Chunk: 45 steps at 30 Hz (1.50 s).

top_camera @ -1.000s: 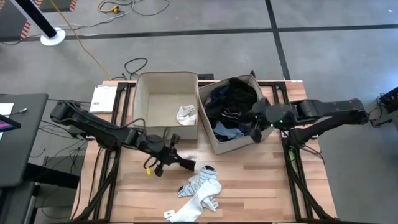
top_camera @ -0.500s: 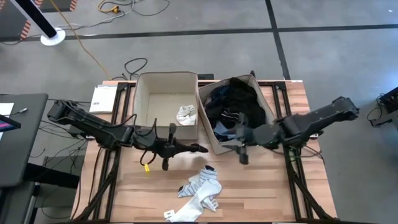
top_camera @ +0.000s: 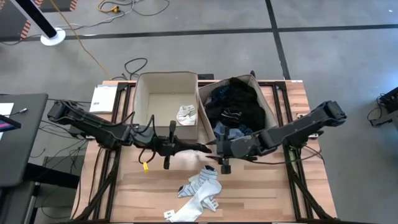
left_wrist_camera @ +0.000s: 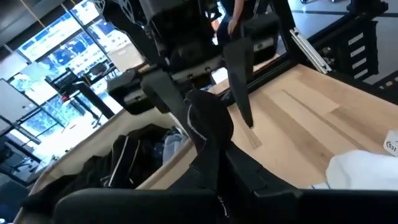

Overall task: Sort clothes
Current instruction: Put the black sock into the right laundry organizer

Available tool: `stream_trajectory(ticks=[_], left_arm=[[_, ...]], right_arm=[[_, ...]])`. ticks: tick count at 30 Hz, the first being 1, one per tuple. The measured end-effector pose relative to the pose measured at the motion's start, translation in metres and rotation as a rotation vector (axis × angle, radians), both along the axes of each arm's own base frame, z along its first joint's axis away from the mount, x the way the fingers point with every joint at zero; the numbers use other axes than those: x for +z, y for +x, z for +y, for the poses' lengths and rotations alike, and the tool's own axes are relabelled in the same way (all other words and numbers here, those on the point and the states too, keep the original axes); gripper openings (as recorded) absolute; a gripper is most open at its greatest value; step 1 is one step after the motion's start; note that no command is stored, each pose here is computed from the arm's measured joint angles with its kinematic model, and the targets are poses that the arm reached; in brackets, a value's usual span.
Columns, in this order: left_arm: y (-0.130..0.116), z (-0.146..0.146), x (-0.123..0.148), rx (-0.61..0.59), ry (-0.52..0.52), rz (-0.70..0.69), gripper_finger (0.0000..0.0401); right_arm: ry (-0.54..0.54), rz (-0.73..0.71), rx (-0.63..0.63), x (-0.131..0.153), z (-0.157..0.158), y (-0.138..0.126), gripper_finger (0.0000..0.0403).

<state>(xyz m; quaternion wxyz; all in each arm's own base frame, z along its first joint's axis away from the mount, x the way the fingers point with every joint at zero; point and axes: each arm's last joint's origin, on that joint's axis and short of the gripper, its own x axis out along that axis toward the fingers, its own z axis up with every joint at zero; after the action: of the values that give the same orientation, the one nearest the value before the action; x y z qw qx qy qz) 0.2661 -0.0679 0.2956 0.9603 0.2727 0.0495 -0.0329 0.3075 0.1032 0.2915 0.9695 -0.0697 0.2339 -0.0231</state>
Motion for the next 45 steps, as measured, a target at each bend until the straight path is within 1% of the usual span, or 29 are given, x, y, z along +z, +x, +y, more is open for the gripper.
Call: stream_trajectory(ticks=[4,9,12,14,16,18,20,22,23,24,30,32,34,39,45], left_arm=[[0.0,-0.001,0.001,-0.025,-0.005,-0.003,0.0001],[0.0,-0.001,0.001,-0.026,-0.012,-0.001,0.0001],[0.0,-0.001,0.001,-0.026,-0.014,0.0,0.0001],[0.0,-0.001,0.001,-0.026,-0.014,0.0,0.0001],[0.0,-0.001,0.001,-0.028,-0.015,0.0,0.0001],[0.0,-0.001,0.001,-0.031,-0.016,-0.001,0.0001],[0.0,-0.001,0.001,-0.032,-0.016,-0.001,0.0001],[0.0,-0.001,0.001,-0.033,-0.016,-0.001,0.0001],[0.0,-0.001,0.001,-0.033,-0.016,-0.001,0.0001],[0.0,-0.001,0.001,-0.032,-0.016,-0.001,0.0001],[0.0,-0.001,0.001,-0.032,-0.027,-0.001,0.0007],[0.0,-0.001,0.001,-0.032,-0.028,-0.001,0.002],[0.0,-0.002,0.001,-0.034,-0.029,-0.003,0.0042],[-0.001,-0.002,0.002,-0.036,-0.029,-0.005,0.0117],[-0.009,-0.001,0.01,-0.023,-0.043,-0.027,0.02]], right_arm=[[0.0,-0.018,-0.01,-0.006,-0.001,0.009,0.024],[0.014,-0.034,-0.032,-0.005,-0.006,0.011,0.0239],[0.017,-0.05,-0.03,-0.003,-0.005,0.012,0.0229],[0.018,-0.063,-0.026,-0.002,-0.004,0.012,0.0215],[0.018,-0.061,-0.026,-0.002,-0.004,0.012,0.0194],[0.015,-0.051,-0.024,-0.003,-0.004,0.012,0.0159],[0.016,-0.052,-0.024,-0.003,-0.004,0.012,0.0106],[0.011,-0.053,-0.022,-0.003,-0.005,0.012,0.0043],[0.0,-0.051,-0.016,-0.003,-0.004,0.012,0.0022],[-0.006,-0.05,-0.013,-0.003,-0.004,0.012,0.0015],[-0.006,-0.052,-0.01,-0.003,-0.004,0.012,0.0004],[-0.01,-0.056,-0.007,-0.002,-0.004,0.012,0.0003],[-0.018,-0.068,-0.002,0.0,-0.004,0.012,0.0002],[-0.05,-0.094,0.008,0.01,-0.004,0.013,0.0001],[-0.141,-0.122,-0.021,0.033,0.001,0.006,0.0]])
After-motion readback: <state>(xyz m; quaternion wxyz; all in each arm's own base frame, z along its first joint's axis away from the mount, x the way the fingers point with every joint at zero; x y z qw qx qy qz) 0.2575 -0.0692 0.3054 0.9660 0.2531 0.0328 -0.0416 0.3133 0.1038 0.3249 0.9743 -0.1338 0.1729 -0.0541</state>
